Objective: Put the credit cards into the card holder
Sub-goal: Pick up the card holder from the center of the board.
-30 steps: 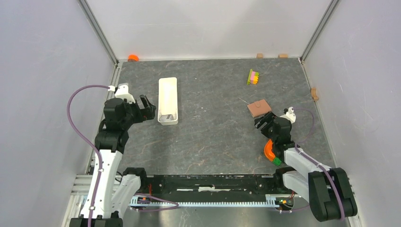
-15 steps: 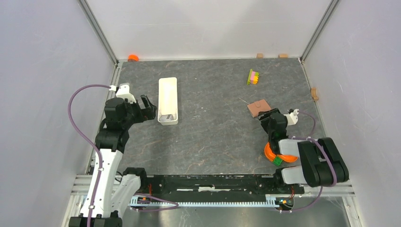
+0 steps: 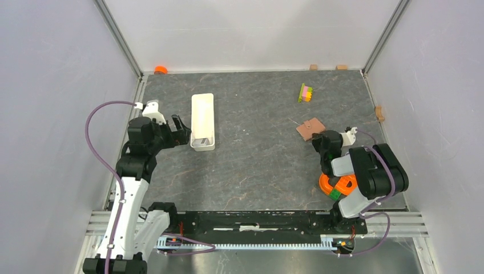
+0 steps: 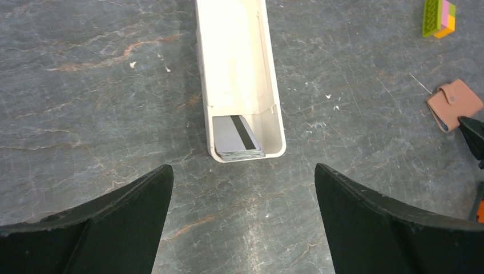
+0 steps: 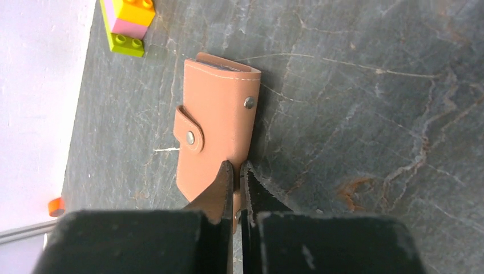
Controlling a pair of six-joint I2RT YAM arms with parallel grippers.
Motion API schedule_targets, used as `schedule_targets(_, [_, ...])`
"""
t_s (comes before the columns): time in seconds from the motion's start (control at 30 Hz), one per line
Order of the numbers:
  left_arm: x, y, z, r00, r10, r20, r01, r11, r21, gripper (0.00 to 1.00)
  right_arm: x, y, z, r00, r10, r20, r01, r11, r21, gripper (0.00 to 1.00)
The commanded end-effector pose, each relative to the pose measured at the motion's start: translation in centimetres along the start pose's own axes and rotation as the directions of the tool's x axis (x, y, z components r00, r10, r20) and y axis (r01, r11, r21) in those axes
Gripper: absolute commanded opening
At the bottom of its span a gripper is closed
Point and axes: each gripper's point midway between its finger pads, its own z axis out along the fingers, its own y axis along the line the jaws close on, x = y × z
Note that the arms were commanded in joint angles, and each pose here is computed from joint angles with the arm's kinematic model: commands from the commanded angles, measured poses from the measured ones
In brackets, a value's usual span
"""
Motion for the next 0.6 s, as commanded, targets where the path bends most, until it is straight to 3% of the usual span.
schedule_targets(0.0, [-0.4,-2.3,0.3,1.000,-0.001,0.015,-0.001,0.993,0.116,1.00,-0.8,2.7,0.4,0.995,-0.095,0.021,0.097,0.990,-0.103,0.00])
schedule_targets(0.2, [1.1,-6.0,0.6,0.998,0.047,-0.038,-0.035,0.961,0.273,0.99,-0.9,7.2,-2.2,0.954,-0.300,0.027,0.291,0.897,-0.332,0.00])
schedule_targets(0.33, [2.1,-10.0,0.0,0.995,0.055,-0.079,-0.020,0.920,0.392,0.98,1.1,10.3,-6.4,0.914,-0.406,-0.008,0.331,0.754,-0.568,0.00])
schedule_targets(0.47, [2.8,-16.8,-1.9,0.992,-0.035,-0.117,0.101,0.772,0.627,0.99,3.6,12.8,-11.6,0.869,-0.495,-0.017,0.315,0.578,-0.753,0.00])
schedule_targets(0.57, [2.8,-20.6,-3.3,0.987,-0.102,-0.123,0.160,0.646,0.747,0.99,5.6,14.6,-16.7,0.829,-0.559,0.016,0.287,0.400,-0.871,0.00])
